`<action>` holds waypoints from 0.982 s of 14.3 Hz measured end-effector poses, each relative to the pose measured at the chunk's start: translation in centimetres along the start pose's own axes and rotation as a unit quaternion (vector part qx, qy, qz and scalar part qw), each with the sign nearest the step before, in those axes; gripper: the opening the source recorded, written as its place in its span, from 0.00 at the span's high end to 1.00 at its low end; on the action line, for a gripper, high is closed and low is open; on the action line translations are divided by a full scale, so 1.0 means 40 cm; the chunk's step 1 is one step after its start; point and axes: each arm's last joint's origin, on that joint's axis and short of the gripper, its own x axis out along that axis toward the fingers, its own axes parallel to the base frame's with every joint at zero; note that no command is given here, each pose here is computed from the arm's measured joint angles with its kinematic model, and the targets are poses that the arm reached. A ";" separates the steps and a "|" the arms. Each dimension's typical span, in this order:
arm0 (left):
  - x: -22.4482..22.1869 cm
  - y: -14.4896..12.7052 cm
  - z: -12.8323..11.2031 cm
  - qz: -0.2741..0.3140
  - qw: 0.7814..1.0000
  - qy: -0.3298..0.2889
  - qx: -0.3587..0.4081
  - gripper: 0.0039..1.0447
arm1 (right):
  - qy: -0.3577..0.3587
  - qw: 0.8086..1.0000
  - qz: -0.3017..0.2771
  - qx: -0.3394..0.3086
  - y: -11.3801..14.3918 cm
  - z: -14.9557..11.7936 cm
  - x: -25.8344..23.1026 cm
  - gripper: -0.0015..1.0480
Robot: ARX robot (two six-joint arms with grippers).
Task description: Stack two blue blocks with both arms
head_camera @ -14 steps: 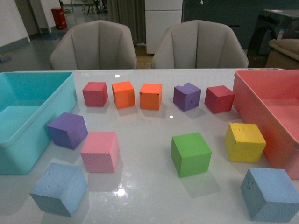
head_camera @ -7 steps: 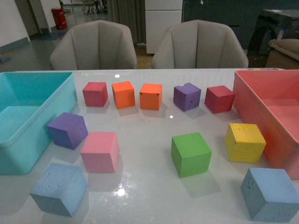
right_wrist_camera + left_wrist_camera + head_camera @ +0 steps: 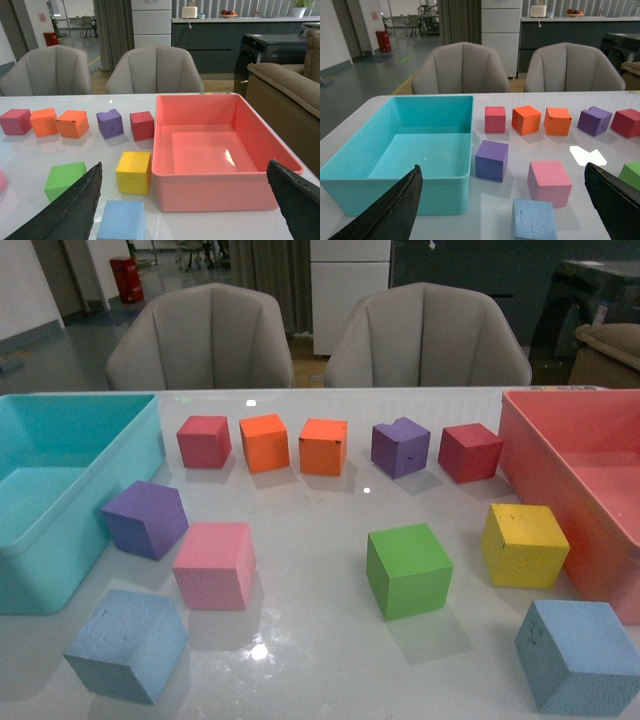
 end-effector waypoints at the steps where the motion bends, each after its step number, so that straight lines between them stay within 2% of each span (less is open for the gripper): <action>1: 0.000 0.000 0.000 0.000 1.000 0.000 0.000 0.06 | 0.000 1.000 0.000 0.000 0.000 0.000 0.000 0.06; 14: 0.000 0.000 0.000 0.000 1.000 0.000 0.000 0.06 | 0.000 1.000 0.000 0.000 0.000 0.000 0.000 0.06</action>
